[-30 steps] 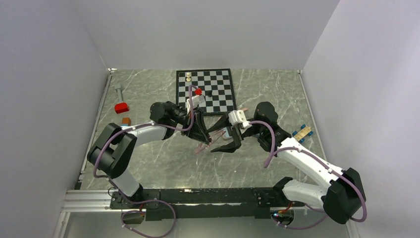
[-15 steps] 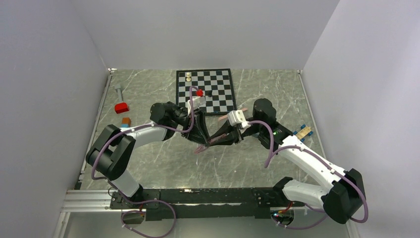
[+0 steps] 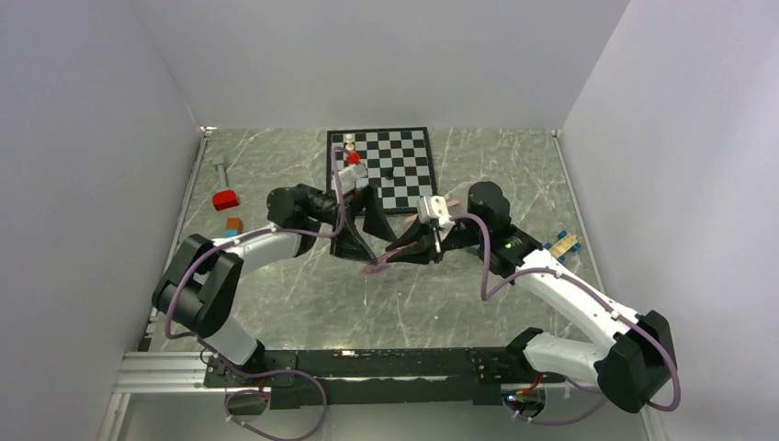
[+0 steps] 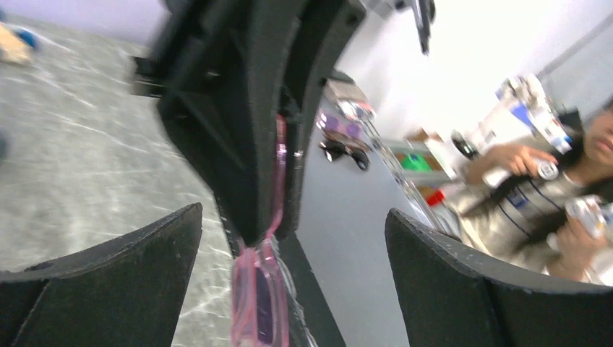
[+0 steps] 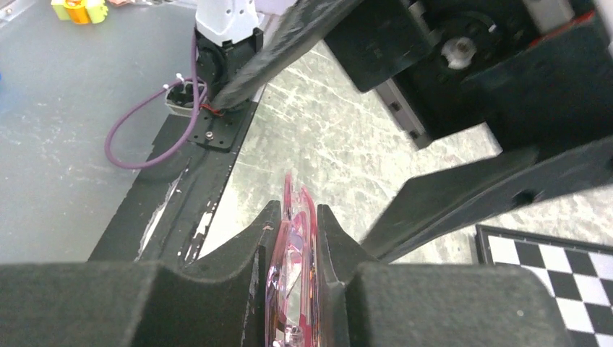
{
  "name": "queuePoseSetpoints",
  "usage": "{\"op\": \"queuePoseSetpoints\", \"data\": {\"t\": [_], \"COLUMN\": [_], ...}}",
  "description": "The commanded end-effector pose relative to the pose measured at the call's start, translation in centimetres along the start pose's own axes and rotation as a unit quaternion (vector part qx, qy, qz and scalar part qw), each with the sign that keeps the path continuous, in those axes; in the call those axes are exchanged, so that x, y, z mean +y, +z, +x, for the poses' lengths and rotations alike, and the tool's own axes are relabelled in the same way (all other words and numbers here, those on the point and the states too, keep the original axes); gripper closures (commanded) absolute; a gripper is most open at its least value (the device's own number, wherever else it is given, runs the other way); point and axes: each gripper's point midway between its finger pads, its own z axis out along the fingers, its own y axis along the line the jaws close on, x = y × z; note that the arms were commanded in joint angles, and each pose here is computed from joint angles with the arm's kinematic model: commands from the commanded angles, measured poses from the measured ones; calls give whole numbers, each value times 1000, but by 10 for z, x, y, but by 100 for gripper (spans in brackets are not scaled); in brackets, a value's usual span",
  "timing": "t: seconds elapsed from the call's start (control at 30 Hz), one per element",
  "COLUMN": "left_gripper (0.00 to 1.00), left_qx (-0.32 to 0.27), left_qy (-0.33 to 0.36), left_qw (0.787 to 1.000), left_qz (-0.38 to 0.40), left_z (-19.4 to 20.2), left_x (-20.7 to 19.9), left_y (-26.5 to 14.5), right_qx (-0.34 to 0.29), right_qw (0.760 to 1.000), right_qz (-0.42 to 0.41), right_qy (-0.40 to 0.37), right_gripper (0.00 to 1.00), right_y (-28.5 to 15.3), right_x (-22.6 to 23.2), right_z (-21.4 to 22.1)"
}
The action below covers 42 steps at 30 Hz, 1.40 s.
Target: Organize the sunglasses
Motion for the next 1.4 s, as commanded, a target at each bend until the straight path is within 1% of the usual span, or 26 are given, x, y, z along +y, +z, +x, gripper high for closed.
{"op": "queuePoseSetpoints", "data": {"t": [0.0, 0.07, 0.1, 0.13, 0.17, 0.2, 0.23, 0.27, 0.3, 0.33, 0.37, 0.4, 0.43, 0.5, 0.53, 0.57, 0.7, 0.73, 0.77, 0.83, 0.87, 0.93, 1.07, 1.2, 1.23, 1.37], "left_gripper": [1, 1, 1, 1, 1, 1, 1, 1, 1, 1, 1, 1, 1, 1, 1, 1, 1, 1, 1, 1, 1, 1, 1, 1, 1, 1], "left_qx": [-95, -140, -160, -172, -159, -122, -75, -40, -20, -17, -18, -25, -40, -79, -104, -133, -241, -259, -272, -300, -307, -323, -356, -377, -378, -387], "left_qy": [57, -33, -85, -111, -156, -147, -129, -112, -107, -113, -117, -119, -118, -99, -83, -66, -8, 9, 31, 74, 94, 122, 149, 158, 157, 157], "left_qw": [992, 980, 964, 938, 890, 809, 704, 579, 526, 490, 470, 466, 474, 525, 546, 560, 563, 572, 589, 634, 662, 692, 748, 785, 795, 825], "left_qz": [-68, -139, -195, -279, -399, -557, -695, -807, -843, -864, -875, -876, -872, -842, -827, -815, -790, -779, -760, -709, -677, -634, -540, -465, -446, -380], "left_z": [-45, -55, -56, -57, -42, -33, -24, -19, -20, -17, -15, -13, -13, -13, -15, -18, -29, -29, -33, -42, -45, -46, -48, -58, -62, -81], "left_x": [15, 51, 78, 106, 137, 163, 173, 167, 161, 157, 154, 153, 153, 155, 154, 148, 108, 99, 90, 69, 62, 50, 33, 28, 28, 30], "left_y": [-31, -56, -74, -94, -121, -162, -207, -256, -275, -289, -295, -296, -293, -276, -268, -263, -260, -256, -248, -226, -211, -194, -160, -137, -130, -111], "right_qx": [2, 6, 8, 10, 11, 11, 10, 9, 7, 5, 3, 1, 1, 0, -1, -3, -19, -28, -39, -76, -95, -142, -246, -345, -361, -387], "right_qw": [999, 998, 998, 997, 996, 995, 994, 994, 993, 992, 990, 988, 985, 977, 973, 968, 937, 928, 918, 895, 883, 858, 811, 766, 759, 759], "right_qz": [36, 55, 67, 75, 85, 95, 104, 109, 114, 123, 136, 150, 169, 207, 226, 247, 343, 363, 384, 428, 448, 476, 501, 490, 482, 441], "right_qy": [4, 14, 17, 19, 18, 19, 17, 15, 16, 18, 23, 29, 34, 41, 43, 44, 67, 79, 86, 100, 108, 132, 174, 231, 246, 281], "right_gripper": [96, 97, 97, 97, 97, 96, 96, 96, 96, 96, 96, 96, 96, 96, 96, 95, 94, 94, 94, 94, 94, 94, 94, 94, 94, 95], "right_y": [-4, -5, -6, -7, -8, -10, -10, -11, -11, -11, -12, -13, -15, -19, -22, -25, -42, -45, -49, -59, -65, -75, -94, -107, -107, -97], "right_x": [-9, -13, -17, -18, -21, -23, -26, -28, -30, -33, -38, -43, -49, -61, -67, -74, -107, -113, -120, -133, -138, -143, -140, -131, -129, -125], "right_z": [-8, -7, -7, -7, -7, -8, -8, -9, -9, -10, -10, -11, -11, -11, -10, -9, -10, -12, -14, -22, -27, -37, -54, -63, -63, -66]}}
